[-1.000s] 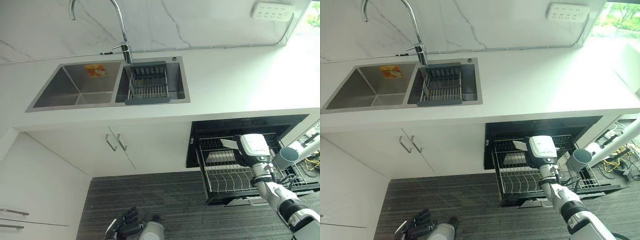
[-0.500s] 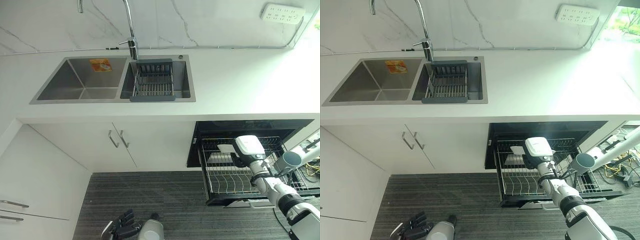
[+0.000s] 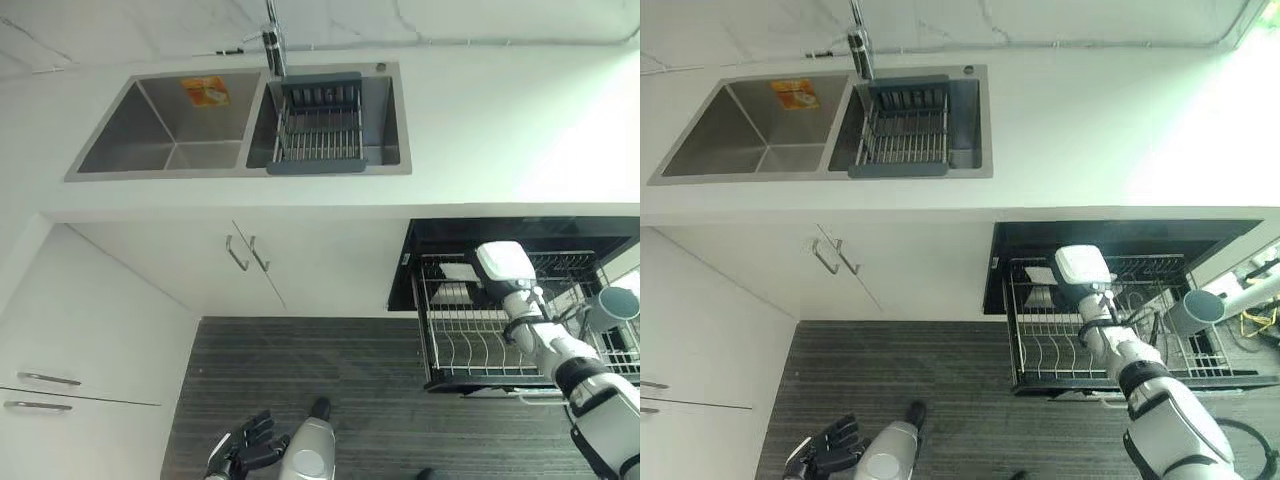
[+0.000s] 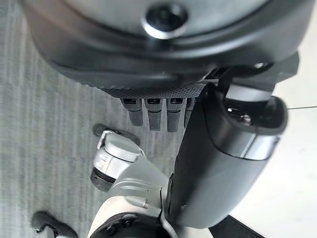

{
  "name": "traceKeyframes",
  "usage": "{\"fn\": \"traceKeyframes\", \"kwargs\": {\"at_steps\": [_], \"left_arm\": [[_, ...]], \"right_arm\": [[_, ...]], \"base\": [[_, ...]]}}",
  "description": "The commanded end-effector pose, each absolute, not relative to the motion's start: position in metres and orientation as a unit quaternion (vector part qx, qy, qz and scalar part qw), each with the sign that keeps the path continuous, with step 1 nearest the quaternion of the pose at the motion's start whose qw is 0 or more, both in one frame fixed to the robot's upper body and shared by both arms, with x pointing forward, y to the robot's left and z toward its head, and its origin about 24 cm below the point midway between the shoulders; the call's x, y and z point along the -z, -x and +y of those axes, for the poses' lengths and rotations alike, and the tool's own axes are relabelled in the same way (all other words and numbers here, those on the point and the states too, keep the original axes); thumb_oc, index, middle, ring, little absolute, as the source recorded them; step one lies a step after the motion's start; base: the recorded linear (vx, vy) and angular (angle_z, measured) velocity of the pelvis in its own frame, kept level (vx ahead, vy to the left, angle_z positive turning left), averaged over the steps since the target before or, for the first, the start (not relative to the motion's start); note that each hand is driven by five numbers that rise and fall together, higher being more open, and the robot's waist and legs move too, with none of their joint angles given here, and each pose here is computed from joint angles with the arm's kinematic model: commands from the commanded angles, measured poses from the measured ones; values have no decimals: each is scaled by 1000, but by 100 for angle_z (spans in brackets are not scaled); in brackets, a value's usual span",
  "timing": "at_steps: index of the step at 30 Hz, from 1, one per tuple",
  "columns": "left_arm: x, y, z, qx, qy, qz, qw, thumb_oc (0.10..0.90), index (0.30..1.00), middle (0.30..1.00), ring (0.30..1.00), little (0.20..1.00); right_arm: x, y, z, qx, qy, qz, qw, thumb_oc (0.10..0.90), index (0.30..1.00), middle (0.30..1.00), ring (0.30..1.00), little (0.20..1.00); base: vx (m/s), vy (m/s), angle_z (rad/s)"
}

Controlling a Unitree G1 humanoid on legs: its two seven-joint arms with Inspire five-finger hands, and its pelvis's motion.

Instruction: Place the dishes in the dishwasher.

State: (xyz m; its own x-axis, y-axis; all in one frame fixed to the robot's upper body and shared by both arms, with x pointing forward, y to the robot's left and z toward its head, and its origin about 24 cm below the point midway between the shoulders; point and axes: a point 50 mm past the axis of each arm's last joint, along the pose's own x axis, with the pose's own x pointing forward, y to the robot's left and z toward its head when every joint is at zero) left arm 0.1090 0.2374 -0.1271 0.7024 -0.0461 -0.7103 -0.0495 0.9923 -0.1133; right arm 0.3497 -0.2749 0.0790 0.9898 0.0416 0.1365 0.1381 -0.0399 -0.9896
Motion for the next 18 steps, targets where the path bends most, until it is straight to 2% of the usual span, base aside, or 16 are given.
{"fn": "traceKeyframes", "kwargs": {"at_steps": [1,18], "left_arm": [[111,-124,249,12,45,339,940,800,900,900,900,900],[83,-164,257,9,51,268,962,800,900,900,900,900]], "right_arm": [[-153,-372,-283,126,707,-139,682,400,300,300,300,300],[-188,-382,-287,156,713,-134,671,400,300,300,300,300]], "base": [[-114,-2,-2],[-68,-18,-3]]}}
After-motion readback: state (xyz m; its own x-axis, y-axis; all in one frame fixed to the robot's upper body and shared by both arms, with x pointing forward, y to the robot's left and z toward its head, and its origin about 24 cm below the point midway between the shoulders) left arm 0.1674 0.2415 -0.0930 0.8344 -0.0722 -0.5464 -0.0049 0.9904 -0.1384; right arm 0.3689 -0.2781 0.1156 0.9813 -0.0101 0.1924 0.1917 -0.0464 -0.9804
